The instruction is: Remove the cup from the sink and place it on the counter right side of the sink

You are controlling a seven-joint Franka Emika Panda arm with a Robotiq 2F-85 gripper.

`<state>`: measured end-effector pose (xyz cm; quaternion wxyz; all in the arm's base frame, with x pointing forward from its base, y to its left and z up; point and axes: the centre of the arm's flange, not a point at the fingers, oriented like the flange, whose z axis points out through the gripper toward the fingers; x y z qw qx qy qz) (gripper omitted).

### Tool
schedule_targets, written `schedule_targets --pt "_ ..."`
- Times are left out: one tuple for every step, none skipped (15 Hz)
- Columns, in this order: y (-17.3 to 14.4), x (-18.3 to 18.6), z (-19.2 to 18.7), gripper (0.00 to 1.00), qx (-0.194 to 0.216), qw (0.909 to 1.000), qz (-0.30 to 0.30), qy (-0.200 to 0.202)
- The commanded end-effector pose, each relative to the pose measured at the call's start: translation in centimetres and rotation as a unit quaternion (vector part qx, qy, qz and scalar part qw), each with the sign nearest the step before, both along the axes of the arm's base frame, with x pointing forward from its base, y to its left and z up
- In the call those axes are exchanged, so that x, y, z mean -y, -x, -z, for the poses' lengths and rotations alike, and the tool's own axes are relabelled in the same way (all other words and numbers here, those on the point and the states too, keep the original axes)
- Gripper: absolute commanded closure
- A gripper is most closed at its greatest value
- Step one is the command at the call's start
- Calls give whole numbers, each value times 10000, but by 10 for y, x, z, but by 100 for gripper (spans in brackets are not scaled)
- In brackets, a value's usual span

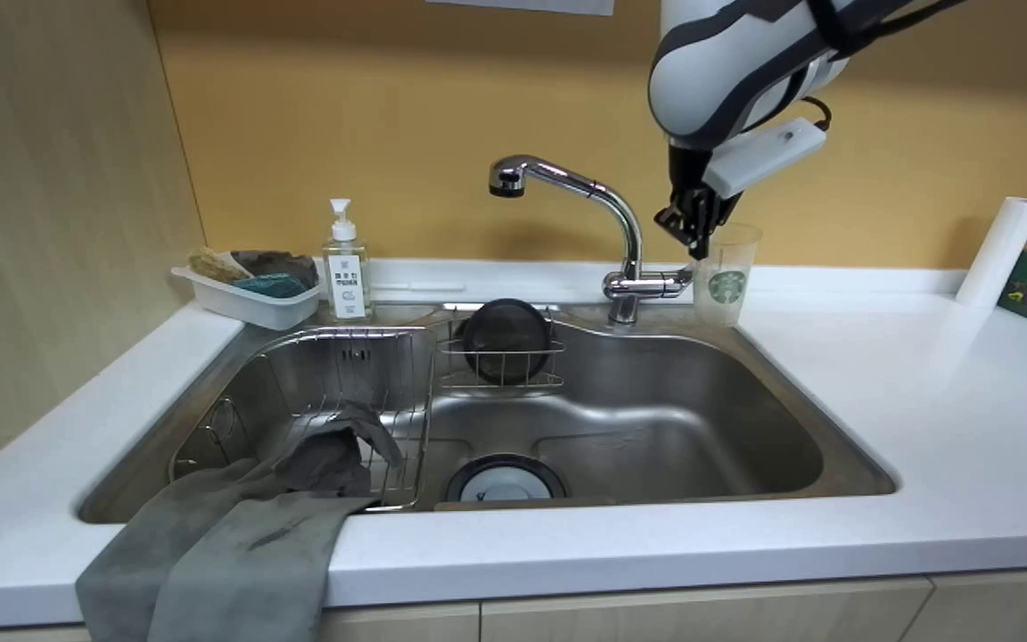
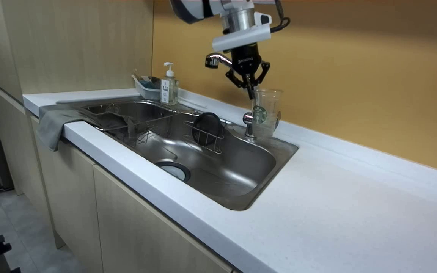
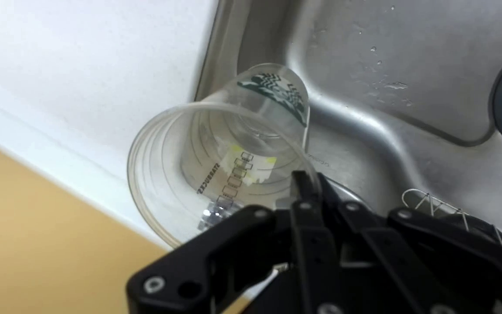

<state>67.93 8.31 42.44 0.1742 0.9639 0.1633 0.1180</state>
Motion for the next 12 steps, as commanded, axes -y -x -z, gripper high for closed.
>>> schedule_targets --pt "32 42 -58 99 -69 9997 225 -47" --pt "41 55 -69 99 -60 9995 313 -9" --pt "48 68 -78 99 -49 9991 414 21" --pt "58 80 -83 99 8 9987 515 60" --pt "66 89 -86 99 37 9983 585 53" --pt "77 96 -83 99 72 9979 636 15" --pt "88 101 -80 99 41 9976 687 -75" --pt "100 103 -74 99 29 9973 704 -188" --pt "109 105 -70 99 5 9969 724 -294" --pt "120 107 -65 99 -12 9960 794 -422" --pt "127 109 -61 99 5 9953 837 -479" --pt "134 112 -56 99 4 9942 915 -562"
